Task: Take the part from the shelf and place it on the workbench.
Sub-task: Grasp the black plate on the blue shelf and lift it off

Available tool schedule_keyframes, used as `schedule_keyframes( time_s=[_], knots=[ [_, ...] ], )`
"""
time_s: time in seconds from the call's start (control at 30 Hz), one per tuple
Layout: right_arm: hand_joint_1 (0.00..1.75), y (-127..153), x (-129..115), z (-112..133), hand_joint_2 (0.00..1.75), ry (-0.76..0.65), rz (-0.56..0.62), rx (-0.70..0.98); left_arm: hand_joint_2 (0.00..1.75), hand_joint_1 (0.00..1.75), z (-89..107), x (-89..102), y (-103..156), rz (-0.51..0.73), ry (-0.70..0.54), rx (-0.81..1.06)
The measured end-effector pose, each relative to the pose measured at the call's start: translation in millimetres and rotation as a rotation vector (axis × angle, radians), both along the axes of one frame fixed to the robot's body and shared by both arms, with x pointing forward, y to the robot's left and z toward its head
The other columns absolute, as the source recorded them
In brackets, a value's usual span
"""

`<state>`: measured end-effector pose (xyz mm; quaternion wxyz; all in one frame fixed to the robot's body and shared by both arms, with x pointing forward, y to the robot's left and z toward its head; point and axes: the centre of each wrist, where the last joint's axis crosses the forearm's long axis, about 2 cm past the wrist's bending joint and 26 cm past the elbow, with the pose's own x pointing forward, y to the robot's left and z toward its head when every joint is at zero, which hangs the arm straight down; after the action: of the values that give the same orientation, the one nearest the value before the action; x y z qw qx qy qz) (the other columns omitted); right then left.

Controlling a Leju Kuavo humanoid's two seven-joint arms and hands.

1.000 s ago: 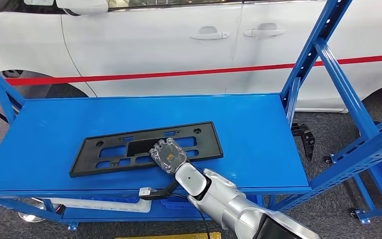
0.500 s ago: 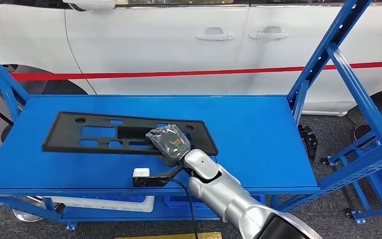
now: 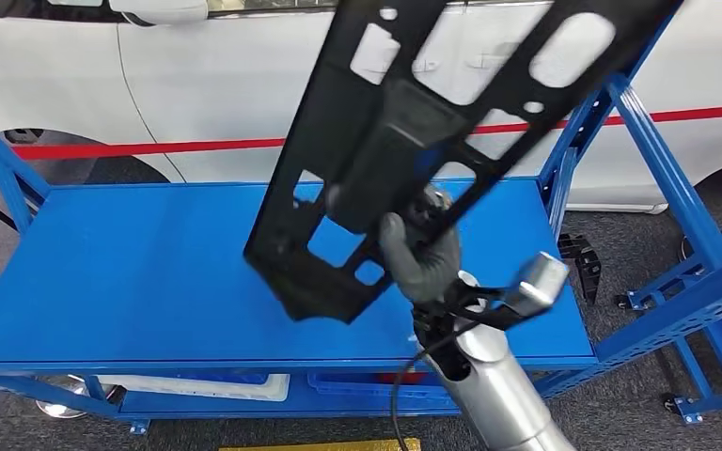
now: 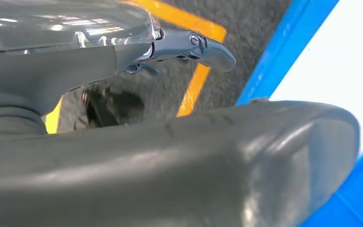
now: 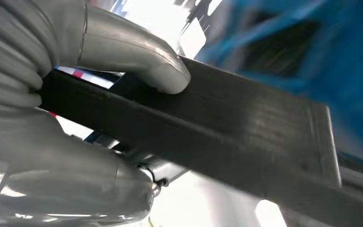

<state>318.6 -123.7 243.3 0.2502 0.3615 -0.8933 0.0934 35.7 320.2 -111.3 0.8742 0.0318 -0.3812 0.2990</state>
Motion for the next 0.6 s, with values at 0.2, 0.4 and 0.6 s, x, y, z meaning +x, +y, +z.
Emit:
schedule_keyframes(
  time_s=[0.2,0.4,0.6],
  knots=[
    [1.69,-14.3,-34.2,8.1,1.75,-0.066,0.256,-0.011,0.0,0.0,0.6,4.8,1.5,-0.024,0.004,0.004],
    [1.69,-22.0,-47.2,-1.6,1.75,-0.082,0.294,-0.089,0.0,0.0,0.9,8.2,1.9,-0.039,0.011,0.006],
    [1.69,-32.2,-57.5,-14.0,1.75,-0.11,0.205,-0.163,0.0,0.0,0.9,8.2,2.3,-0.062,0.049,0.019]
  ],
)
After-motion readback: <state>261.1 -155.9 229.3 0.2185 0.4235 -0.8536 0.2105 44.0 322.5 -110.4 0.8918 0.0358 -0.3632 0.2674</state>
